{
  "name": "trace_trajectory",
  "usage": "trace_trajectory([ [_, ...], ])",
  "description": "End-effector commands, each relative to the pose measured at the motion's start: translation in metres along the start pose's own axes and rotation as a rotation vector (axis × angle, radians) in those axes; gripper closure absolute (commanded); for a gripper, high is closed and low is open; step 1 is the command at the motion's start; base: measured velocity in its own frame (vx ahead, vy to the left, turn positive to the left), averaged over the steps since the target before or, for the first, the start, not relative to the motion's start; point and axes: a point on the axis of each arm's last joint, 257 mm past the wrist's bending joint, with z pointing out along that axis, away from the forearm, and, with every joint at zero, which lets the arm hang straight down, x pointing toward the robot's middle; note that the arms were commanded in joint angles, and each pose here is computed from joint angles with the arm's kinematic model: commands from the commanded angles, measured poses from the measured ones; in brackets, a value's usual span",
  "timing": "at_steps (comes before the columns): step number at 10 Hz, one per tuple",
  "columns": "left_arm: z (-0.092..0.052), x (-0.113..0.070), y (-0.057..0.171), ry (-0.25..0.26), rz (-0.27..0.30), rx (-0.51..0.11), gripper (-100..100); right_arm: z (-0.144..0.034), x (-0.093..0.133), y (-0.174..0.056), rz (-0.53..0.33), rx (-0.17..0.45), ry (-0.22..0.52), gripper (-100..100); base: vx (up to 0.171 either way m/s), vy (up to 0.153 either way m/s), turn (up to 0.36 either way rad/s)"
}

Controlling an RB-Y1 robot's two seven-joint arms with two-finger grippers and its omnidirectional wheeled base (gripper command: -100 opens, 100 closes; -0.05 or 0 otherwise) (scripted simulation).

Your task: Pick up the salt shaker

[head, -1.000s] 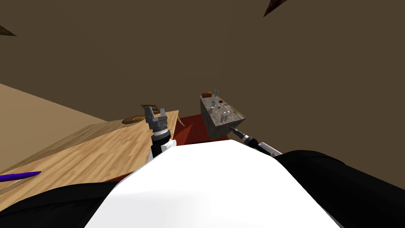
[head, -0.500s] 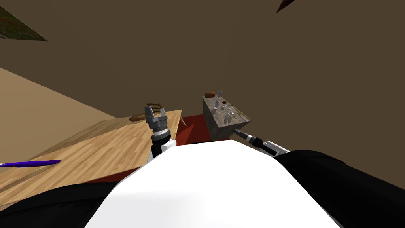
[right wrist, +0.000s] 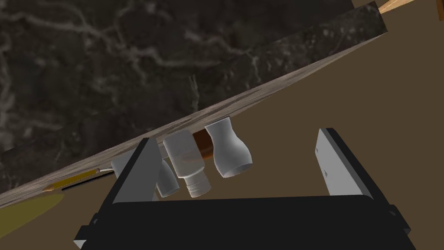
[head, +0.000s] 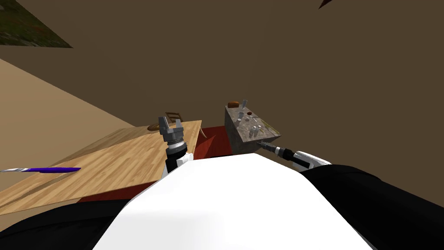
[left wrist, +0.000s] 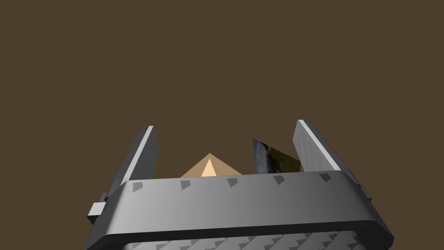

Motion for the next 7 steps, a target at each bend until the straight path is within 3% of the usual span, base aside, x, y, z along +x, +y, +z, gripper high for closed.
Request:
trace_trajectory([
  [1, 0.000, 0.000, 0.000, 0.000, 0.000, 0.000, 0, -0.006, -0.002, -0.010, -0.051, 0.015, 0.037, -100, 0.049, 0.016, 0.065],
  [7, 0.000, 0.000, 0.000, 0.000, 0.000, 0.000, 0, -0.041, -0.010, -0.076, -0.342, 0.108, 0.263, -100, 0.063, -0.007, 0.105],
])
